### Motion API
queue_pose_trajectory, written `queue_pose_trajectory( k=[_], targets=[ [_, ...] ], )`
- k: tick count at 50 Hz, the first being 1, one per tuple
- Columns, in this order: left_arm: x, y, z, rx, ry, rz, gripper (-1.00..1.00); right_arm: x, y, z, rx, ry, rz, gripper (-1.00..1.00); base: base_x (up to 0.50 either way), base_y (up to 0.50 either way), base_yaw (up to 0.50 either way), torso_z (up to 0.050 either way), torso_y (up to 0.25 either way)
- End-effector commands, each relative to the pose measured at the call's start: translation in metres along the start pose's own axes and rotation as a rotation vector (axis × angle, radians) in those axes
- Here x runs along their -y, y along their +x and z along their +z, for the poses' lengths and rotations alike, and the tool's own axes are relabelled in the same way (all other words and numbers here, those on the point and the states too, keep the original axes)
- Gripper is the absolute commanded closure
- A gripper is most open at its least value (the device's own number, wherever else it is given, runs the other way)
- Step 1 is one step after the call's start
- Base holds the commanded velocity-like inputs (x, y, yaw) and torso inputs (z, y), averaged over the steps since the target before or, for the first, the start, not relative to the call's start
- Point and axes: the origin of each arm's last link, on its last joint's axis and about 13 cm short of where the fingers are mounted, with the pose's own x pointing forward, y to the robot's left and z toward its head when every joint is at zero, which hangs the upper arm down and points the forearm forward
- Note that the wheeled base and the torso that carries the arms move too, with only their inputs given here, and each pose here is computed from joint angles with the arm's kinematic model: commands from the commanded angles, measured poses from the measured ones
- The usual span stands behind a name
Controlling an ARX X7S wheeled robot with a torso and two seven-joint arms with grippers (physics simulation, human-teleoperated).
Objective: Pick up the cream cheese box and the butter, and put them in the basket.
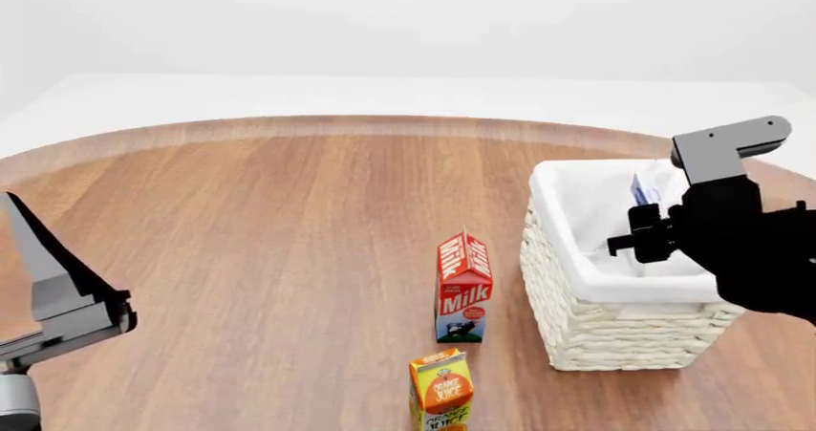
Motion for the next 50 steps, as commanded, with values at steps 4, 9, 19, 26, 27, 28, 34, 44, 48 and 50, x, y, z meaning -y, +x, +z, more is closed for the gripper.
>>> queue_pose_trajectory(
  k=[4, 9, 19, 26, 27, 28, 34, 44, 48, 50],
  targets=[
    [-0.002, 0.001, -0.001, 0.008, 0.015, 0.007, -1.0, 0.002, 0.001, 0.008, 0.044, -0.006, -0.003, -1.0, 0.0, 0.0, 0.0, 0.0, 0.0],
    [-0.002, 0.001, -0.001, 0.007, 0.015, 0.008, -1.0, 0.001, 0.001, 0.007, 0.043, -0.009, -0.001, -1.0, 0.0, 0.0, 0.0, 0.0, 0.0],
    [-0.002, 0.001, -0.001, 0.007, 0.015, 0.007, -1.0, 0.002, -0.001, 0.007, 0.049, -0.013, -0.002, -1.0, 0.0, 0.0, 0.0, 0.0, 0.0],
    [-0.002, 0.0, 0.0, 0.008, 0.015, 0.005, -1.0, 0.003, -0.003, 0.009, 0.058, -0.016, -0.002, -1.0, 0.0, 0.0, 0.0, 0.0, 0.0],
    [-0.002, 0.0, 0.0, 0.007, 0.015, 0.005, -1.0, 0.003, -0.004, 0.011, 0.063, -0.013, 0.0, -1.0, 0.0, 0.0, 0.0, 0.0, 0.0],
    [-0.002, 0.0, 0.0, 0.007, 0.015, 0.005, -1.0, 0.004, -0.004, 0.011, 0.064, -0.013, -0.002, -1.0, 0.0, 0.0, 0.0, 0.0, 0.0],
    [-0.002, 0.001, 0.0, 0.009, 0.015, 0.008, -1.0, 0.007, -0.015, 0.021, 0.112, -0.005, -0.004, -1.0, 0.0, 0.0, 0.0, 0.0, 0.0],
    [-0.003, 0.001, 0.001, 0.012, 0.013, 0.01, -1.0, 0.016, -0.073, 0.043, 0.288, -0.015, 0.014, -1.0, 0.0, 0.0, 0.0, 0.0, 0.0],
    [-0.003, 0.001, 0.002, 0.014, 0.013, 0.011, -1.0, 0.016, -0.095, 0.042, 0.351, -0.039, 0.044, -1.0, 0.0, 0.0, 0.0, 0.0, 0.0],
    [-0.003, 0.001, 0.002, 0.015, 0.013, 0.01, -1.0, 0.014, -0.107, 0.041, 0.391, -0.06, 0.049, -1.0, 0.0, 0.0, 0.0, 0.0, 0.0]
  ],
)
